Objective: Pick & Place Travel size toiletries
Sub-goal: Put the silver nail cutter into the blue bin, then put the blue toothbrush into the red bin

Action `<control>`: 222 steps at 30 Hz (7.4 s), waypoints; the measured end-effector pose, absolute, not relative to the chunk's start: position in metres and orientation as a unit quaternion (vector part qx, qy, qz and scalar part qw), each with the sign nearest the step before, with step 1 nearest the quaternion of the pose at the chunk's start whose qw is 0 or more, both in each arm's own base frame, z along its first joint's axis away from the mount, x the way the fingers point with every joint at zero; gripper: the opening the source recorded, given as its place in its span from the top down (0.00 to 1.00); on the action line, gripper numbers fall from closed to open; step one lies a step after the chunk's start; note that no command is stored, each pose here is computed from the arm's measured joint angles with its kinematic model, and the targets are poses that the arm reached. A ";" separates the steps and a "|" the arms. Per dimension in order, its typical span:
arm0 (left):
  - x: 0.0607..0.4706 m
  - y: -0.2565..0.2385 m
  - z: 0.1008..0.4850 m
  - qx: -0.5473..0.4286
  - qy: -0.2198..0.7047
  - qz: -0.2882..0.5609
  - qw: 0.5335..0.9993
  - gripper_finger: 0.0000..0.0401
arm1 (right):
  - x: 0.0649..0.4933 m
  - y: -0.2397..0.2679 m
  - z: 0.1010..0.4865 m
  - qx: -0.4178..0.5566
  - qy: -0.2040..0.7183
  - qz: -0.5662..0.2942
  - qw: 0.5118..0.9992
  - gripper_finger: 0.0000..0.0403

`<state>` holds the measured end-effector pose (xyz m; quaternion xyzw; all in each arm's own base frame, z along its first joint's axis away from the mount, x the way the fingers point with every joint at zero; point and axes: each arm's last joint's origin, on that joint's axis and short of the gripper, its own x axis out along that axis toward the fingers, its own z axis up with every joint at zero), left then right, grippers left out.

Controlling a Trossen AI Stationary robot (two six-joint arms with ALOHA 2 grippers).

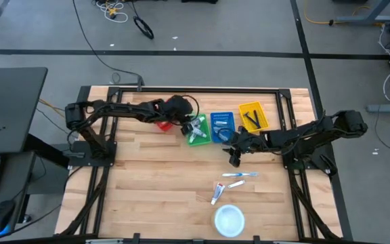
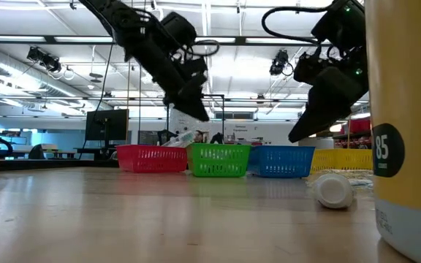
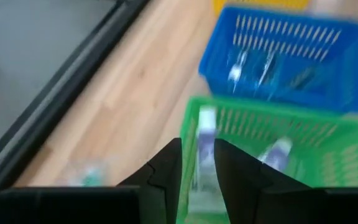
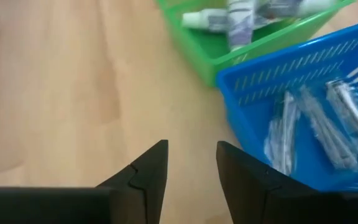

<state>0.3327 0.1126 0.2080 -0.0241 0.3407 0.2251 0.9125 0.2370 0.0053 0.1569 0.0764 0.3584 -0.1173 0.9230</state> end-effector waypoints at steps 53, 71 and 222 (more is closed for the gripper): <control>0.324 0.109 0.243 -0.125 0.279 0.260 0.916 0.78 | 0.204 0.097 0.166 -0.014 0.490 0.114 0.864 0.64; 0.324 0.108 0.243 -0.124 0.281 0.259 0.916 0.78 | 0.208 0.112 0.150 -0.023 0.498 0.130 0.857 0.64; 0.333 0.097 0.251 -0.130 0.226 0.242 0.935 0.80 | 0.220 0.062 0.169 0.095 0.652 -0.070 0.749 0.60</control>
